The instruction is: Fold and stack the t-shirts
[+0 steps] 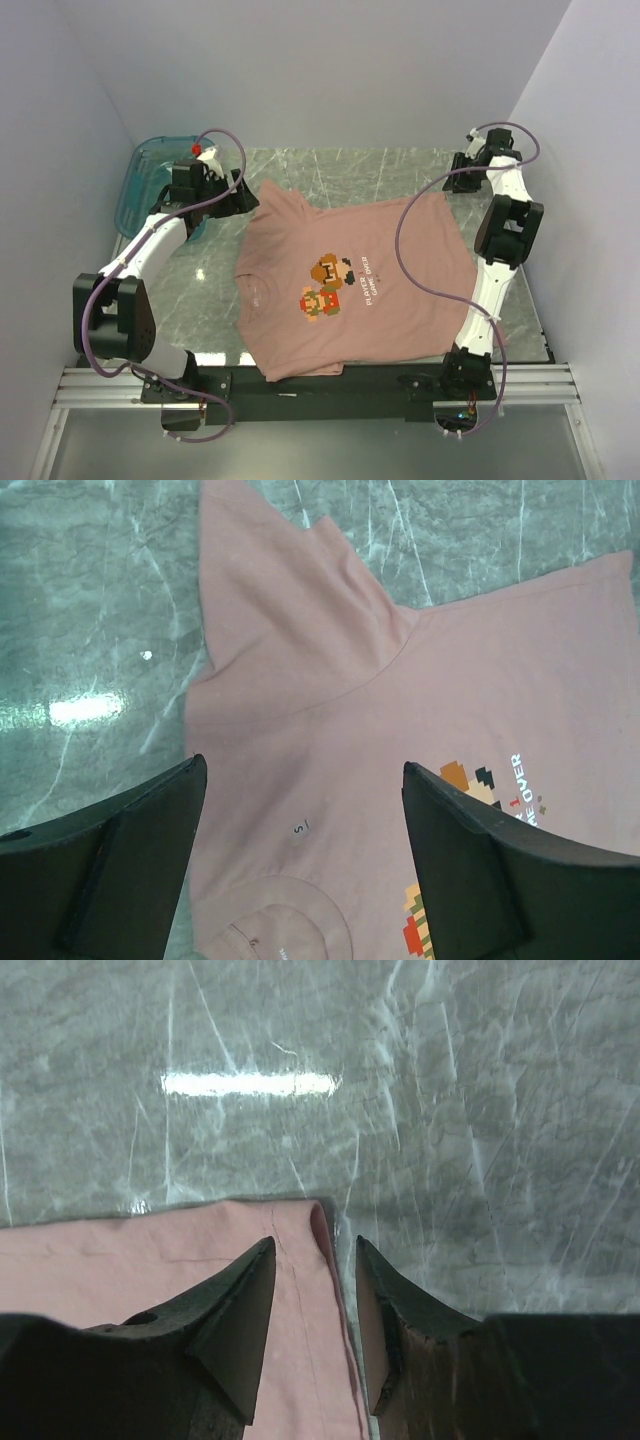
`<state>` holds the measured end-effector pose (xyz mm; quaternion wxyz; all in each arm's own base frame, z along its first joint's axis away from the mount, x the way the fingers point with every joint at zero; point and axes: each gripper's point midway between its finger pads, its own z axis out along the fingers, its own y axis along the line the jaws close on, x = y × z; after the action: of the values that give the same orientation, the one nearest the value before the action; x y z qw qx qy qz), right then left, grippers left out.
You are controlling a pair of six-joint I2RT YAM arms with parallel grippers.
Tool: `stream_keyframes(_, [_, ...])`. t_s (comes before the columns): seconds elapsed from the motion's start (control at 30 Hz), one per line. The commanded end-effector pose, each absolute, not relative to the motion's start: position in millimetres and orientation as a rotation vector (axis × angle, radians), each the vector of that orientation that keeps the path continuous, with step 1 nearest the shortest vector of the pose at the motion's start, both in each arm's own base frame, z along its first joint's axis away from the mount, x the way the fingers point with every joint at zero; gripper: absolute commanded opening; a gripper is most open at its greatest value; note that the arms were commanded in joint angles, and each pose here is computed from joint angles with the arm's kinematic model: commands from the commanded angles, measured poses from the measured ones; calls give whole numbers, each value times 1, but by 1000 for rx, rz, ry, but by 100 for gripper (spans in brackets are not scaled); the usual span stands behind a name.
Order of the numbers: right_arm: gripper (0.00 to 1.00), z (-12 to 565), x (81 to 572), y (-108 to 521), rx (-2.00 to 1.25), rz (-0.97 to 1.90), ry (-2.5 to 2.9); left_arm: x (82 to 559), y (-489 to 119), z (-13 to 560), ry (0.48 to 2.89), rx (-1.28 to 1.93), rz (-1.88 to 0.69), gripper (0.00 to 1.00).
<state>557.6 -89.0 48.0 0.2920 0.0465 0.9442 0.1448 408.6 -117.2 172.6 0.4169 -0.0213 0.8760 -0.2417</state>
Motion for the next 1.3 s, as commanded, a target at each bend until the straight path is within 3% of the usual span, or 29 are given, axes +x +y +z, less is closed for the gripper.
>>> stream_keyframes(0.0, [45,57,556,-93,85,370,2537,413,-124,188,2147,-9,-640,84])
stream_keyframes(0.97, [43,31,555,-83,19,262,2666,415,-124,181,2171,-16,-643,83])
stream_keyframes(1.27, [37,25,553,-72,-78,208,2701,416,-124,179,2177,-15,-636,83])
